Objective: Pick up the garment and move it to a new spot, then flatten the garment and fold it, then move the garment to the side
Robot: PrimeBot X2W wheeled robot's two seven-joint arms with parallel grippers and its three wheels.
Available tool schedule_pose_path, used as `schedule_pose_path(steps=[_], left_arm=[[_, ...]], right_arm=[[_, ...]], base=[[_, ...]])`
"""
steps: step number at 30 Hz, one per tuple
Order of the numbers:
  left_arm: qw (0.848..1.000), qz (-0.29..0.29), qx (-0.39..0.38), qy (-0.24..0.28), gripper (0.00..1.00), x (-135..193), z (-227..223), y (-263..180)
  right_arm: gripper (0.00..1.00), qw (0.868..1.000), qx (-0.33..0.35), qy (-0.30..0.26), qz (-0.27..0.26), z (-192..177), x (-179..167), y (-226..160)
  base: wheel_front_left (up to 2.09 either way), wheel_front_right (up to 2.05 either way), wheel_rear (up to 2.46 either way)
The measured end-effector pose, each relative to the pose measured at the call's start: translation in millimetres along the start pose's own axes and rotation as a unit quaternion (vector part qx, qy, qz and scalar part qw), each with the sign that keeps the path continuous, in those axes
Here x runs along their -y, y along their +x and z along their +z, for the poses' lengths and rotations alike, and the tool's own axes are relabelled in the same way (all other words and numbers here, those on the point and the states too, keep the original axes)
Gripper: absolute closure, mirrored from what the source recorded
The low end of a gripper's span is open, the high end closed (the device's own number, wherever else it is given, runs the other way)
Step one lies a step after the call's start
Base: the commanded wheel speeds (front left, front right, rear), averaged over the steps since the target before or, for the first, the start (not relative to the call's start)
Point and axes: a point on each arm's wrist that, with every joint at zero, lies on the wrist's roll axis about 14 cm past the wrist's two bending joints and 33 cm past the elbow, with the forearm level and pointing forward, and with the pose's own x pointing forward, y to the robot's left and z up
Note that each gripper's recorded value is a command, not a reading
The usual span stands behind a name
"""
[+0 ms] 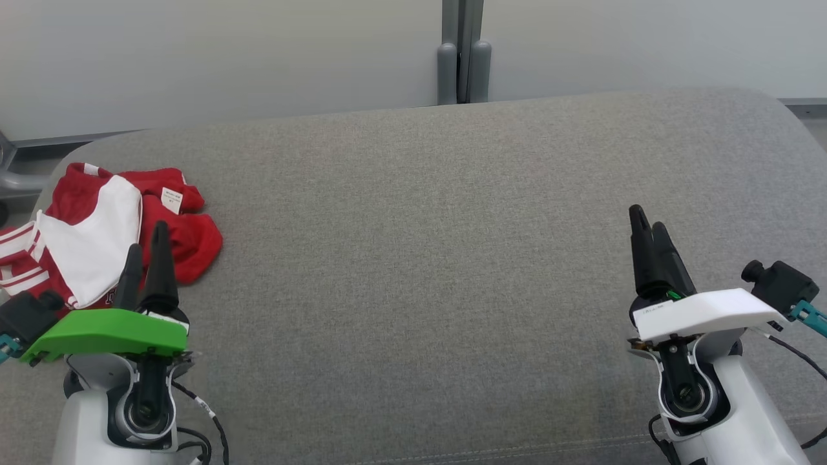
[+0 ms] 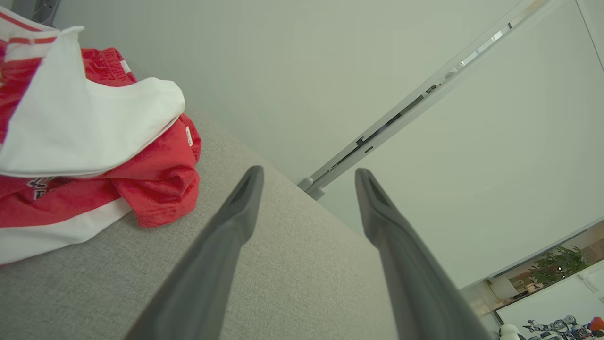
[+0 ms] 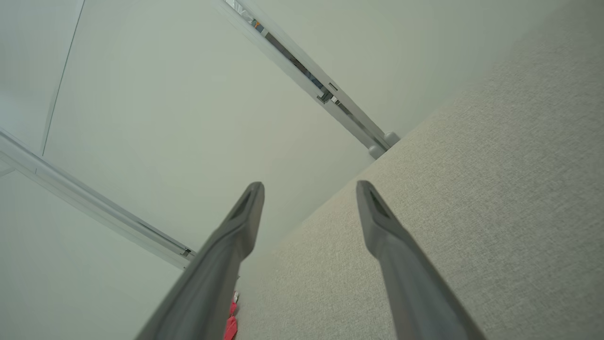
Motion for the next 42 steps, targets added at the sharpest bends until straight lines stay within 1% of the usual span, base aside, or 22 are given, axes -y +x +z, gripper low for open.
schedule_pose_path(steps=[2,3,10,19,21,27,34,42], left_arm=[[1.000,0.001,-0.002,0.030,0.00,0,-1,-2],[1.000,0.001,-0.002,0.030,0.00,0,-1,-2],[0.993,0.005,-0.013,0.116,0.00,-2,-10,-7],[0.981,0.000,-0.022,0.192,0.00,-1,-21,-13],[0.976,-0.005,-0.023,0.216,0.00,1,-23,-15],[0.972,-0.017,-0.023,0.235,0.00,5,-29,-18],[0.960,-0.038,-0.028,0.275,0.00,11,-37,-22],[0.949,-0.052,-0.032,0.309,0.00,13,-45,-27]], right_arm=[[0.00,1.000,-0.004,-0.027,0.006,-1,-1,-2],[0.00,1.000,-0.004,-0.027,0.006,-1,-1,-2],[0.00,0.994,-0.017,-0.103,0.020,-8,-4,-7],[0.00,0.985,-0.036,-0.169,0.016,-18,5,-15],[0.00,0.982,-0.037,-0.185,0.017,-19,5,-16],[0.00,0.976,-0.043,-0.211,0.016,-23,9,-20],[0.00,0.969,-0.043,-0.244,0.019,-23,9,-22],[0.00,0.960,-0.047,-0.276,0.021,-25,12,-26]], base=[[0.00,0.00,0.00],[0.00,0.00,0.00],[0.00,0.00,0.00],[0.00,0.00,0.00],[0.00,0.00,0.00],[0.00,0.00,0.00],[0.00,0.00,0.00],[0.00,0.00,0.00]])
